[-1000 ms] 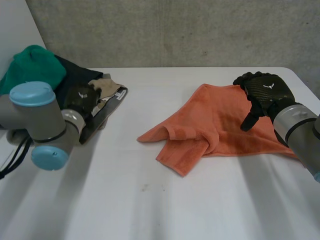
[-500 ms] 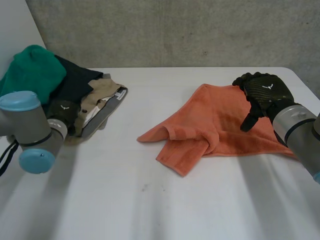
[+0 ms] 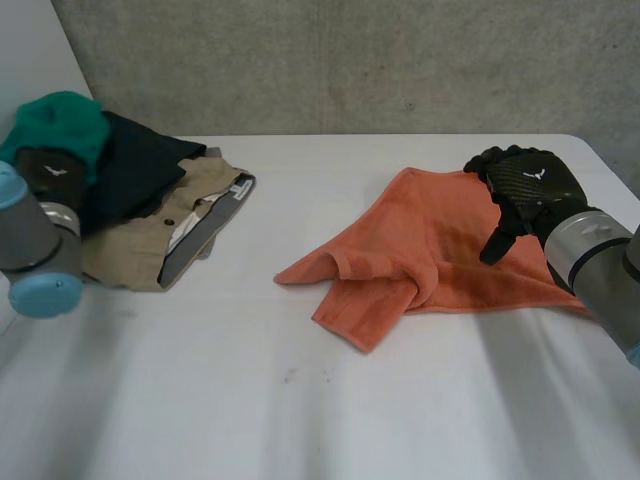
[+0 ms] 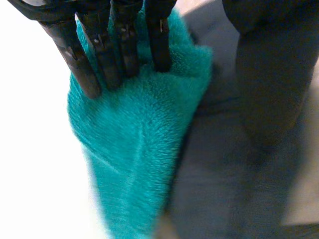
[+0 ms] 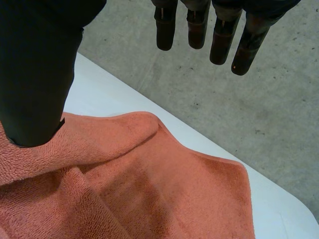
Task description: Fold the laundry.
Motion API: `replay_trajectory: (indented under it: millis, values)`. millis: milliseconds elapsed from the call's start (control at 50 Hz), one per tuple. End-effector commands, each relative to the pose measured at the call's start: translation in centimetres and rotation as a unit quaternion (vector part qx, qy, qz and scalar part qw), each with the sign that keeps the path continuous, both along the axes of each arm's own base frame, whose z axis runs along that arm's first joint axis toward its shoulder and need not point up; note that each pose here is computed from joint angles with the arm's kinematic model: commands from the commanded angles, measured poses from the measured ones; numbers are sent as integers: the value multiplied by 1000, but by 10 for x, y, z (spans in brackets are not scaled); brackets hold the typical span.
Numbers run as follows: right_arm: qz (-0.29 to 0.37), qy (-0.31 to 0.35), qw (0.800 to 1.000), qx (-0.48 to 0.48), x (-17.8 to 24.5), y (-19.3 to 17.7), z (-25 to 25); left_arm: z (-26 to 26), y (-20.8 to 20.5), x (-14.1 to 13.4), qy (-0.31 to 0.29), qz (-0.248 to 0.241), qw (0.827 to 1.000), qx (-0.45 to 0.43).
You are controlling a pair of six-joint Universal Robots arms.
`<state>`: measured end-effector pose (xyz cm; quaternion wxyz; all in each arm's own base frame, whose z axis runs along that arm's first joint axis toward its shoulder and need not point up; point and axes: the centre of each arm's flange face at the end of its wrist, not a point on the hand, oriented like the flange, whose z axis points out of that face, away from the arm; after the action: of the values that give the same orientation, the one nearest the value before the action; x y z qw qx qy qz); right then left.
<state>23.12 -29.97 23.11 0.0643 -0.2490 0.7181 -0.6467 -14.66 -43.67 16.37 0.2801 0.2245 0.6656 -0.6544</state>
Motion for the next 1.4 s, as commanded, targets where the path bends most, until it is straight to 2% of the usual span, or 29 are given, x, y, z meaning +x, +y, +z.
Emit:
replay_trajectory:
  millis: [20,140,240,320,400,480,580,840,1160,1280,1400]
  values:
    - [-5,1,1000,-4,-2,-4,6,4,64,-60,49,-112,990,66]
    - [1,47,999,8,-5,0,16,21,122,-116,78,-209,971,85]
    - [17,129,991,30,-10,8,18,26,170,-153,96,-275,952,96]
    - [1,165,985,45,-29,1,11,21,224,-191,102,-353,923,116]
    - [-18,179,982,65,-47,-5,1,16,259,-213,96,-414,896,130]
    - [-25,183,979,84,-55,-4,-12,-15,265,-221,79,-430,884,168]
    - [-21,176,979,102,-64,-2,-24,-36,259,-229,72,-428,882,185]
    - [-15,153,981,117,-74,0,-42,-51,228,-254,58,-432,887,154]
    - [-21,151,982,110,-77,-3,-43,-63,210,-264,49,-430,890,140]
    - [-36,151,982,107,-83,-8,-41,-25,194,-255,66,-411,904,100]
    - [-43,138,984,105,-83,-11,-35,59,192,-235,95,-386,917,21]
